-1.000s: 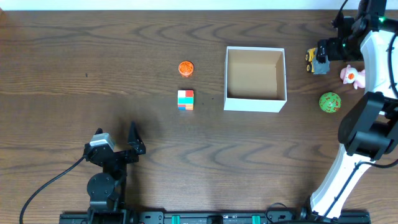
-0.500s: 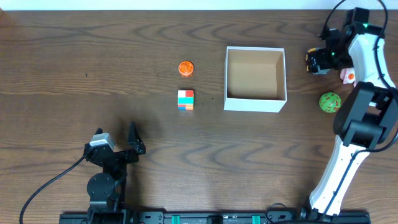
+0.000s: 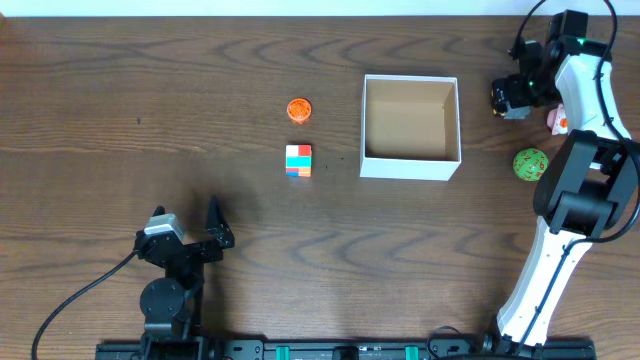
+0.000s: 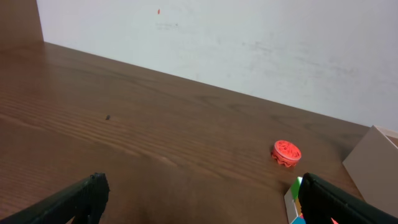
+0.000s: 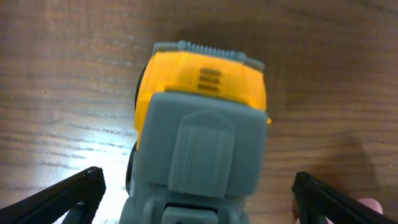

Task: Pack container
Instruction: 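Lower the right gripper over the yellow-grey toy truck and grasp it, then carry the truck left into the white box and release it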

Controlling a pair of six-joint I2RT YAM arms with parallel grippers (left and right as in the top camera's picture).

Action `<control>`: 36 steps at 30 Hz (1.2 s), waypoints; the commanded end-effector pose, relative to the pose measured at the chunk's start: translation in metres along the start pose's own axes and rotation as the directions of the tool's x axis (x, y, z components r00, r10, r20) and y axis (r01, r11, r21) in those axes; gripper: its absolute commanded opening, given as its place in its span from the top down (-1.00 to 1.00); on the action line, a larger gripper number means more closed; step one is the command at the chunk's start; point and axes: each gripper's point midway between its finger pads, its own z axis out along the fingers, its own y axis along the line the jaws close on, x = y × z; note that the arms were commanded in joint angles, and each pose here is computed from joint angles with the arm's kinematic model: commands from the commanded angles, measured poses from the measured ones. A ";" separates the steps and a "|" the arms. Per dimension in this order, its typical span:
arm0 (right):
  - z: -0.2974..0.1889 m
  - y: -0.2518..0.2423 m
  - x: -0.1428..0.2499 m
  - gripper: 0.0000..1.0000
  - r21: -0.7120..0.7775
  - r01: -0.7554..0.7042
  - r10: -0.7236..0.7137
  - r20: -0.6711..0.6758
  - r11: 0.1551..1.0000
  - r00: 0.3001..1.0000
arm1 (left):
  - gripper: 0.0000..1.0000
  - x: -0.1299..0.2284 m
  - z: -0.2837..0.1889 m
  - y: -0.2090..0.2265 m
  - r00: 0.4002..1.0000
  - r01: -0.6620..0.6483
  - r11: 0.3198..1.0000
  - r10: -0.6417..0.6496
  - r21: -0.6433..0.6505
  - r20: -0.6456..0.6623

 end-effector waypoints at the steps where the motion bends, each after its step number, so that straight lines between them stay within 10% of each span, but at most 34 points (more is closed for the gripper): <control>1: -0.001 0.008 -0.010 -0.96 -0.007 -0.016 0.016 0.023 1.000 1.000 | -0.96 0.017 0.001 0.007 0.999 -0.022 0.999 0.021 -0.025 -0.050; 19: -0.001 0.007 -0.014 -0.21 -0.004 -0.060 0.060 0.038 0.998 0.997 | -0.96 0.017 0.001 0.007 0.999 -0.022 0.999 0.021 -0.025 -0.050; 36: -0.001 0.013 -0.021 0.03 -0.007 -0.136 0.136 0.059 0.991 0.989 | -0.96 0.017 0.001 0.007 0.999 -0.023 0.999 0.021 -0.025 -0.050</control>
